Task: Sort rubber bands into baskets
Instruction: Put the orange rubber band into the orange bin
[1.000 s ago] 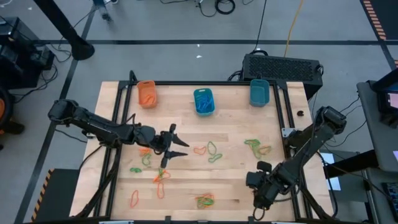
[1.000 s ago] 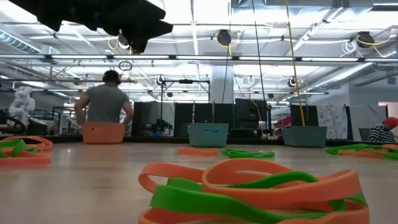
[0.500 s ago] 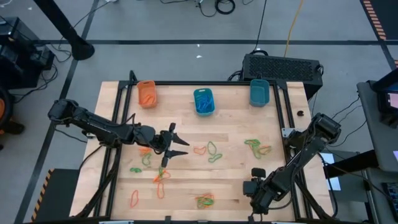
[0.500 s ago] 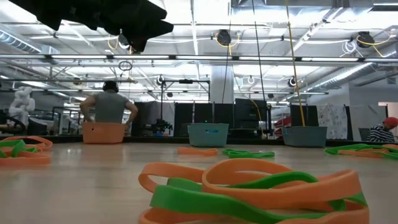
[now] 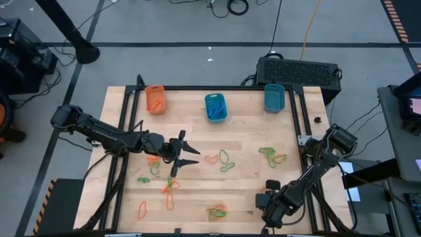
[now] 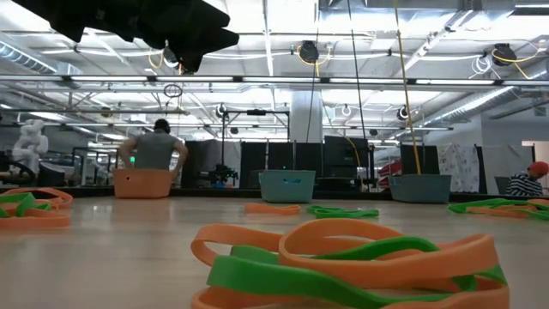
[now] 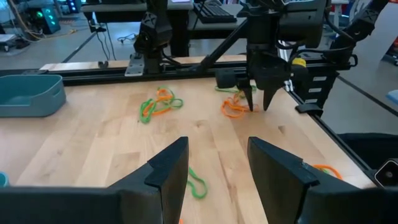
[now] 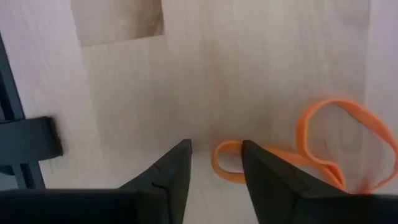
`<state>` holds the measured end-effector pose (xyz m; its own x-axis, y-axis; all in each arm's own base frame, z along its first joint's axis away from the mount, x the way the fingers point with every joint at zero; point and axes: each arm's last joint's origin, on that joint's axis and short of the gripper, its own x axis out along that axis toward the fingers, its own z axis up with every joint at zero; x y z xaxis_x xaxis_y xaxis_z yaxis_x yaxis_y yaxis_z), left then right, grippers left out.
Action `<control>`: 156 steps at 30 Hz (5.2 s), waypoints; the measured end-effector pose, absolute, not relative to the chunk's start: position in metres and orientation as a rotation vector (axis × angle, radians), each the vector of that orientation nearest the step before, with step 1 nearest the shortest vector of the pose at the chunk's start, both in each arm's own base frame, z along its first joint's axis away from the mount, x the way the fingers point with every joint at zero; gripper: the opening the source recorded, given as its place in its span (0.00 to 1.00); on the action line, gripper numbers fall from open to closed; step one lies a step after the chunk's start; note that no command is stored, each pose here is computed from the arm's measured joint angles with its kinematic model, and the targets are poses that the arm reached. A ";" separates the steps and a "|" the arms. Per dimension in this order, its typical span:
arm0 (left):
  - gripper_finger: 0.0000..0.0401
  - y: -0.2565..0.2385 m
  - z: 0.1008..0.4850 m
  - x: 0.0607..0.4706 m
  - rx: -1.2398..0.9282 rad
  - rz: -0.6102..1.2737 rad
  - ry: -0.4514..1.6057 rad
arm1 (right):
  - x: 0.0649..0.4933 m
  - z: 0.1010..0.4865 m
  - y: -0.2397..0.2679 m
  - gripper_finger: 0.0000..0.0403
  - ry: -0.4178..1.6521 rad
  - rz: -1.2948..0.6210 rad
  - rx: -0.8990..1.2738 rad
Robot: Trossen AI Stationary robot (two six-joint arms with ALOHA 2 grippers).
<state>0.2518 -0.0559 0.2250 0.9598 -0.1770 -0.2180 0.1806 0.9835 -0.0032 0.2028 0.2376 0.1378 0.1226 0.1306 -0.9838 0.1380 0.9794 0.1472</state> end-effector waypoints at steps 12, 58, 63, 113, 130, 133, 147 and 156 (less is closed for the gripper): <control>0.43 -0.056 0.225 0.252 0.017 -0.178 0.221 | 0.200 0.144 0.231 0.02 1.509 -0.044 0.208; 0.43 -0.098 0.181 0.316 0.111 -0.705 -0.077 | 0.352 0.271 0.192 0.00 0.576 0.244 -0.202; 0.43 -0.098 0.181 0.316 0.111 -0.705 -0.076 | 0.352 0.271 0.191 0.00 0.575 0.239 -0.203; 0.00 0.053 0.218 0.216 -0.073 0.651 0.757 | 0.323 0.225 0.159 0.40 0.869 0.027 -0.328; 0.00 0.154 0.199 0.153 -0.383 1.129 0.920 | 0.314 0.198 0.144 0.36 0.912 -0.016 -0.323; 0.00 0.162 0.192 0.150 -0.404 1.158 0.954 | 0.314 0.198 0.144 0.36 0.914 -0.013 -0.323; 0.15 0.173 0.177 0.148 -0.406 1.180 1.037 | 0.314 0.198 0.144 0.36 0.915 -0.013 -0.319; 0.34 0.175 0.179 0.147 -0.364 1.254 1.030 | 0.314 0.198 0.144 0.36 0.915 -0.016 -0.312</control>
<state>0.1468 0.1746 0.1787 -0.0397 0.6027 -0.7970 -0.8990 0.3266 0.2918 0.3140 0.1445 0.1977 0.6132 -0.1455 -0.7764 -0.1185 0.9548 -0.2726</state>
